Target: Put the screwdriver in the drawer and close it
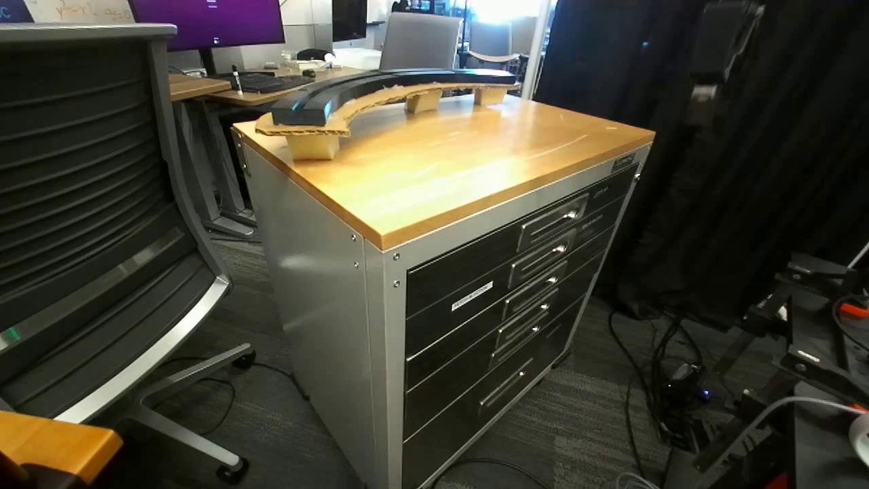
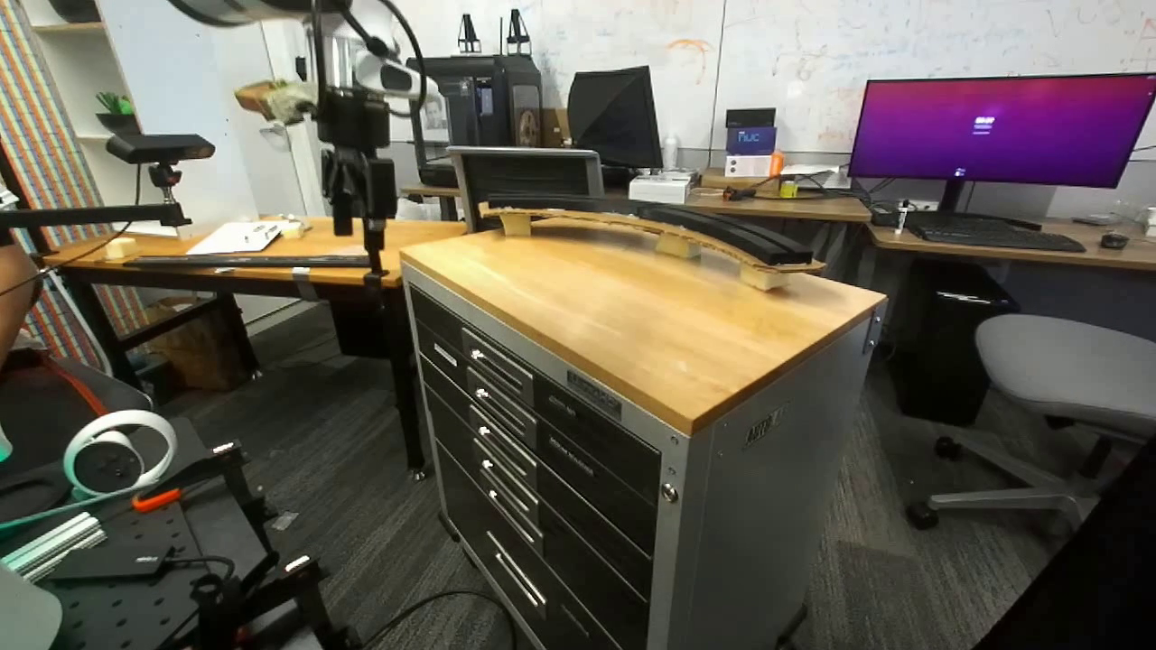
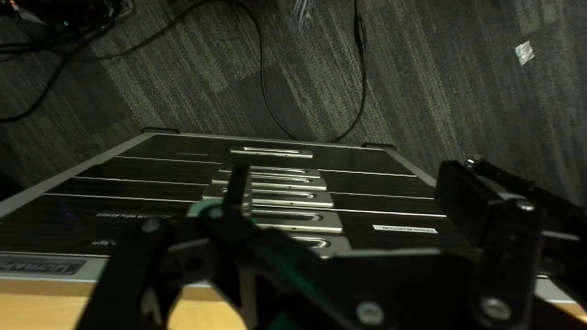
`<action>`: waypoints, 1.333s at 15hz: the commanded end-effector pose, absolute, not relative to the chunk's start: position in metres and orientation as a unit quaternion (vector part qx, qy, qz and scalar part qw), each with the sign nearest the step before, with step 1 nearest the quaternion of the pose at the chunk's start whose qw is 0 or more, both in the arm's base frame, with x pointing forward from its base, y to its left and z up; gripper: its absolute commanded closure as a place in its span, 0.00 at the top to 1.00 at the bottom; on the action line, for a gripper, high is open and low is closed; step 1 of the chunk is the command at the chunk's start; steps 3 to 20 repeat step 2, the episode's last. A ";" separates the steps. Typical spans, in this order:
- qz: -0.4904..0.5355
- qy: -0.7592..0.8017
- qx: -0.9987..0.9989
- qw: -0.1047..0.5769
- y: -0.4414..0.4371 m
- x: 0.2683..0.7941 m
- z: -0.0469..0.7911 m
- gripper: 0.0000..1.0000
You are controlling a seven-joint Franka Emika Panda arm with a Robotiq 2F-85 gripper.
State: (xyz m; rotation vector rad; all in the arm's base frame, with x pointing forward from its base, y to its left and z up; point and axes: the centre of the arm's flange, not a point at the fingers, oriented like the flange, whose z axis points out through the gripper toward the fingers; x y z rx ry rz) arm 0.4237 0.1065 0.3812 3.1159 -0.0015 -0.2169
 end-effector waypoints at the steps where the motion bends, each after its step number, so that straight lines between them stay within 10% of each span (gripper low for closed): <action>1: -0.074 0.000 0.997 -0.001 0.104 0.421 0.404 1.00; 20: -0.074 0.003 0.997 -0.010 0.102 0.419 0.427 1.00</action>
